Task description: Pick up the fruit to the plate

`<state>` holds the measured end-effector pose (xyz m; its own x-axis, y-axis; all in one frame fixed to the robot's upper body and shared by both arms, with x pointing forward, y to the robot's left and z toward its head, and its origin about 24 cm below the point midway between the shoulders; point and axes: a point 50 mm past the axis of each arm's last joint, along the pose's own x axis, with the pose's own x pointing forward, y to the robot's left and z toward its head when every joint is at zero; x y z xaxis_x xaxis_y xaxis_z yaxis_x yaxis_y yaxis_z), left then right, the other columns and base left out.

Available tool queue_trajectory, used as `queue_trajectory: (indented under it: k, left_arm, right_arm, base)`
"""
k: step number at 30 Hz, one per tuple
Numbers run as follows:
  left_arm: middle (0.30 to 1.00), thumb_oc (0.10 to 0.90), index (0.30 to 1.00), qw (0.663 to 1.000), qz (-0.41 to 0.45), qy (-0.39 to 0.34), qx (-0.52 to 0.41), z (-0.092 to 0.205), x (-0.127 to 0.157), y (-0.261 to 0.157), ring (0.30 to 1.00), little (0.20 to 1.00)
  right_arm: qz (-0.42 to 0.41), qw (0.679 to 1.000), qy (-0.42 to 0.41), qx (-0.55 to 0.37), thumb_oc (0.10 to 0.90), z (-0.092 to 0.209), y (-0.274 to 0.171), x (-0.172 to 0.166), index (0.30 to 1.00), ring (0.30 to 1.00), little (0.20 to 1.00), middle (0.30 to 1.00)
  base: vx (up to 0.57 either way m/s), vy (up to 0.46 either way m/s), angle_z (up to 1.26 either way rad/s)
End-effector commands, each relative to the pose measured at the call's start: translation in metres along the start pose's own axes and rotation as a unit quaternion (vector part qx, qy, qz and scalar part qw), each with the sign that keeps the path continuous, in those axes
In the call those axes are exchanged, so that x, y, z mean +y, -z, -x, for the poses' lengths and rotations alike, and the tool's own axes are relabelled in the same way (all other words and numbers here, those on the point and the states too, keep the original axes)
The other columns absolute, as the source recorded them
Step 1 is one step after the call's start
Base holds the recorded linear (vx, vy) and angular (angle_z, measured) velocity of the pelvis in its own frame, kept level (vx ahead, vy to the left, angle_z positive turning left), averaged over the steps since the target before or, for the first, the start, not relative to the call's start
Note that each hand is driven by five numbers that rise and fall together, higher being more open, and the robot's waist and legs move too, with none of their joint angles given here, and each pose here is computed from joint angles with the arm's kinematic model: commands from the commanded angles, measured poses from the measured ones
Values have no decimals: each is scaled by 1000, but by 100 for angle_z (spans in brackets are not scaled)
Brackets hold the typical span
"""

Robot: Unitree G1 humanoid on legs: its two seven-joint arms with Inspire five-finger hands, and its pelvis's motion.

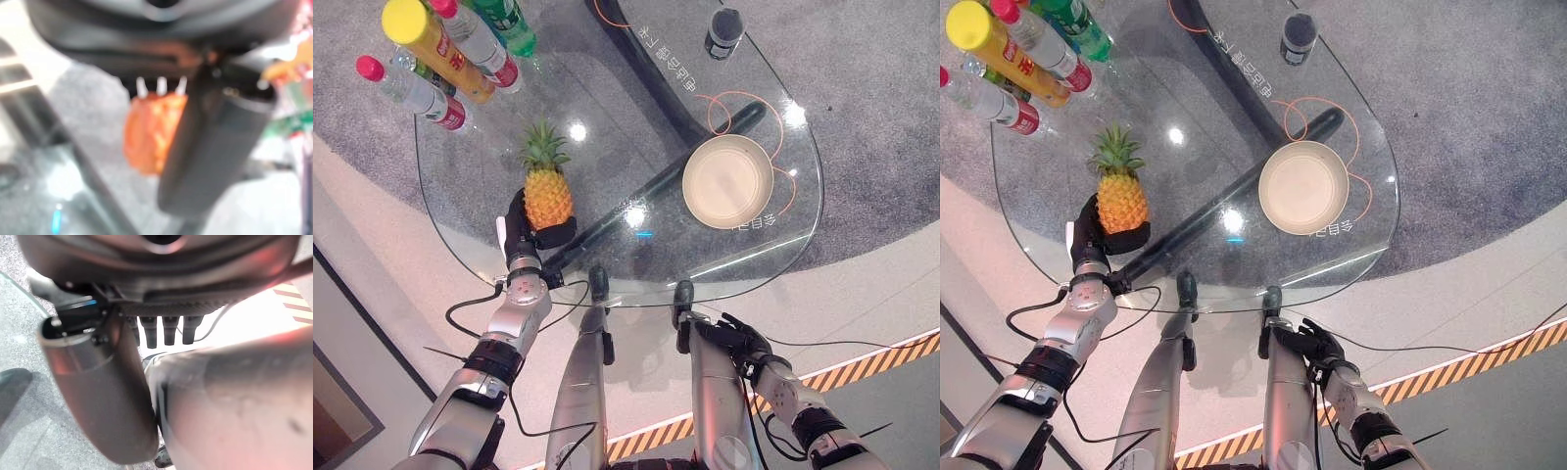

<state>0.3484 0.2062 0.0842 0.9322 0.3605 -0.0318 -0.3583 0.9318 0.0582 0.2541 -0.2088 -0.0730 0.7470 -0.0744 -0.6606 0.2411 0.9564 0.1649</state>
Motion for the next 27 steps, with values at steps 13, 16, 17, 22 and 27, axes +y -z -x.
queue_trajectory:
  k: [13, 16, 17, 22, 27]
  left_arm:
    - [300, 100, 300, 994, 8, 111, -3, 6, -42, -5, 300, 200]
    - [300, 100, 300, 994, 10, 109, -1, 5, -40, -3, 300, 200]
    - [300, 100, 300, 994, 12, 110, -2, 6, -40, -2, 300, 200]
    - [300, 100, 300, 995, 11, 104, -2, 4, -36, -1, 300, 200]
    - [300, 100, 300, 995, 12, 97, 1, 3, -32, 0, 300, 200]
  right_arm:
    - [66, 991, 46, 102, 800, 10, 51, -30, 900, 900, 900, 900]
    - [64, 992, 47, 102, 800, 10, 51, -31, 900, 900, 900, 900]
    - [63, 992, 48, 101, 800, 11, 52, -31, 900, 900, 900, 900]
    - [63, 992, 50, 99, 800, 11, 52, -33, 900, 900, 900, 900]
    - [59, 992, 56, 96, 800, 10, 50, -34, 900, 900, 900, 900]
  base:
    - [0, 0, 0]
    - [0, 0, 0]
    - [0, 0, 0]
    - [0, 0, 0]
    - [-8, 1, 0]
